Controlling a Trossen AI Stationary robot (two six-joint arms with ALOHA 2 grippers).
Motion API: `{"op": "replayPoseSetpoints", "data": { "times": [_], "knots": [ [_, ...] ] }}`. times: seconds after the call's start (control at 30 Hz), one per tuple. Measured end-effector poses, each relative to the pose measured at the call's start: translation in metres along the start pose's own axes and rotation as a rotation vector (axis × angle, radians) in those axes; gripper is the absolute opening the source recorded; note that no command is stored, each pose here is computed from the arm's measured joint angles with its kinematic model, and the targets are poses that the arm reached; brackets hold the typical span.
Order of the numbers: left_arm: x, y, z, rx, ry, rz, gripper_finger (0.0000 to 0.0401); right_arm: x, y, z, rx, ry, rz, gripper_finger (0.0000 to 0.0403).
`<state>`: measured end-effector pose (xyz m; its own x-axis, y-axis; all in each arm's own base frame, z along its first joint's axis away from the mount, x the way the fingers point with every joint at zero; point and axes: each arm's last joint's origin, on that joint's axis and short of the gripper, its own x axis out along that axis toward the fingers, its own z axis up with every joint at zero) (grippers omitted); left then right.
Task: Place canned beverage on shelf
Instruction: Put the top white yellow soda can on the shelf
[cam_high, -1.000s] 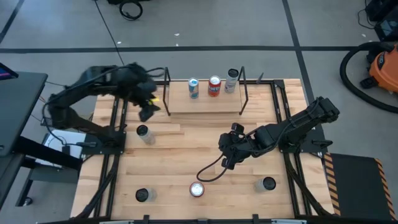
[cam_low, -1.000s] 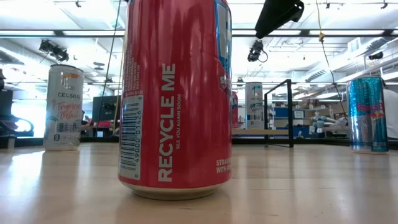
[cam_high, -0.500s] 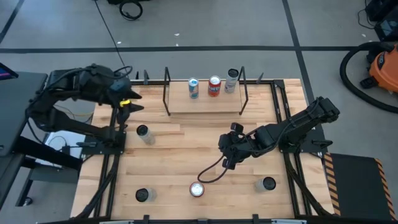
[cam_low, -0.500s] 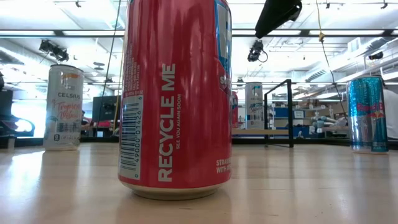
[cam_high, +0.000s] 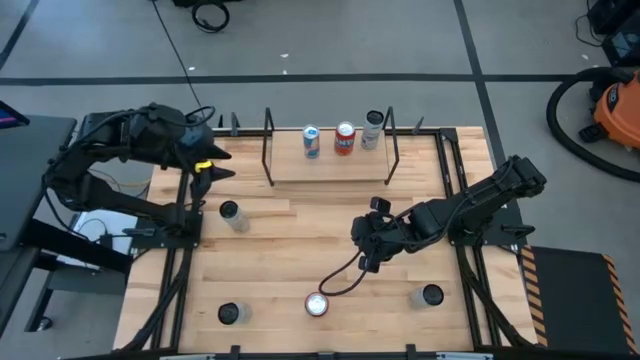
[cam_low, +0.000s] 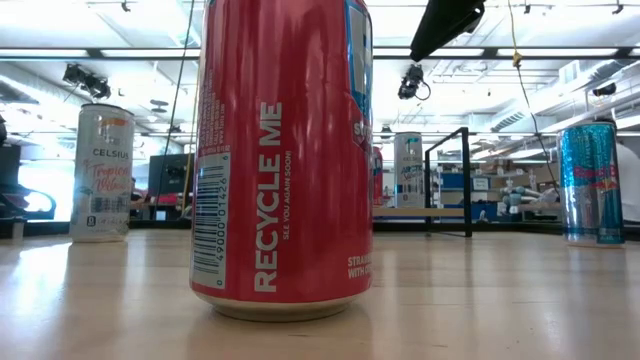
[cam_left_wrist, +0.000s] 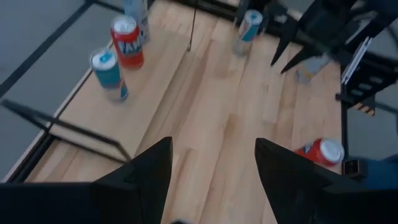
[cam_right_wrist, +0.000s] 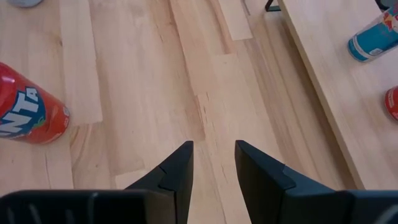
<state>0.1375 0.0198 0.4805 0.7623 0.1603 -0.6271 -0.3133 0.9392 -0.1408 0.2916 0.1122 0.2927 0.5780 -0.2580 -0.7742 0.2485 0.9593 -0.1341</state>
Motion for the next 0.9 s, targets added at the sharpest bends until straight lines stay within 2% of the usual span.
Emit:
{"op": "replayPoseSetpoints", "data": {
  "times": [0.37,0.53,0.9],
  "knots": [
    [-0.002,-0.004,0.019,0.003,-0.198,-0.044,0.0229,0.000,0.000,0.001,-0.044,-0.006,0.003,0.0126],
    [-0.002,-0.004,0.020,0.080,-0.210,-0.032,0.0229,0.000,0.000,0.001,-0.056,-0.006,0.003,0.0126],
    [-0.003,-0.004,0.020,0.329,-0.219,0.015,0.0229,0.000,0.000,0.001,-0.052,-0.006,0.003,0.0126]
  ]
}}
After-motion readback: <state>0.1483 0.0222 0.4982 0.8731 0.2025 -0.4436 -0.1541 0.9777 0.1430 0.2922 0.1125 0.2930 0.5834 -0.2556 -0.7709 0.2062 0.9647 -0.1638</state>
